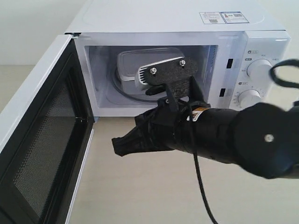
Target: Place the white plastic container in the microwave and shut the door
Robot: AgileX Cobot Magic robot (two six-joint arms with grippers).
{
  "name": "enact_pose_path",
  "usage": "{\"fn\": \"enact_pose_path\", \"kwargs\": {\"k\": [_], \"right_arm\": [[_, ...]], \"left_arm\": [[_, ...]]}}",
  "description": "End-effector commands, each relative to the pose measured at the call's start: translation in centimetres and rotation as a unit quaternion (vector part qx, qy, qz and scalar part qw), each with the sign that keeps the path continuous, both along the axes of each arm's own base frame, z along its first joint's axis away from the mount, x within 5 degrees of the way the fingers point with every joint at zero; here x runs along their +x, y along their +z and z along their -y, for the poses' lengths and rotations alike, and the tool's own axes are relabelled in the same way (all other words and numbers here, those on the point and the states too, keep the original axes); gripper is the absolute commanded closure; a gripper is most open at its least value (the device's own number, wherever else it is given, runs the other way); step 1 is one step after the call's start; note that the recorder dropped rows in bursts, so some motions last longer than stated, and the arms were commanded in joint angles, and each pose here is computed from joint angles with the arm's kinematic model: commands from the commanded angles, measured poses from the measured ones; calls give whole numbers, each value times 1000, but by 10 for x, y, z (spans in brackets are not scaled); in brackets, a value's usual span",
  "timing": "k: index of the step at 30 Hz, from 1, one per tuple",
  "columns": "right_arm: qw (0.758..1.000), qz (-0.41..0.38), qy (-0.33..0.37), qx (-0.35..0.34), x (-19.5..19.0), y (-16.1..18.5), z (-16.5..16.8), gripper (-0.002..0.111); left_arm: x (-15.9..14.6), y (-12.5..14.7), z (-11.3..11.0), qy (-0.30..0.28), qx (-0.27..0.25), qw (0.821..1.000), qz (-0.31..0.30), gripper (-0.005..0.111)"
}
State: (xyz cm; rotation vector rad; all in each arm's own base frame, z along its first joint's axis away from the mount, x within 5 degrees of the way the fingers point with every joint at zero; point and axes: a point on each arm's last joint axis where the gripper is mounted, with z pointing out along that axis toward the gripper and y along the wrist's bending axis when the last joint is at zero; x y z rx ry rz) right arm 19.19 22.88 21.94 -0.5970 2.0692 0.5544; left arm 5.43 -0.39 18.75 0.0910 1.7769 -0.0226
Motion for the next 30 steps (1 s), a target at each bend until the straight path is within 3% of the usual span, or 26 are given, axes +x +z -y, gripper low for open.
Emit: {"fn": "enact_pose_path", "kwargs": {"k": [1, 5, 16, 24, 30], "right_arm": [[995, -58, 81, 4, -29, 21, 9, 108], [983, -108, 149, 3, -54, 37, 18, 108], [984, -100, 147, 9, -54, 41, 20, 108], [987, 7, 159, 12, -60, 72, 40, 108], [992, 81, 68, 61, -56, 113, 95, 108]], "left_arm": [[0, -1, 0, 0, 2, 1000, 0, 102], [0, -1, 0, 0, 2, 1000, 0, 102], [0, -1, 0, 0, 2, 1000, 0, 102], [0, -1, 0, 0, 2, 1000, 0, 102], [0, -1, 0, 0, 2, 1000, 0, 102]]}}
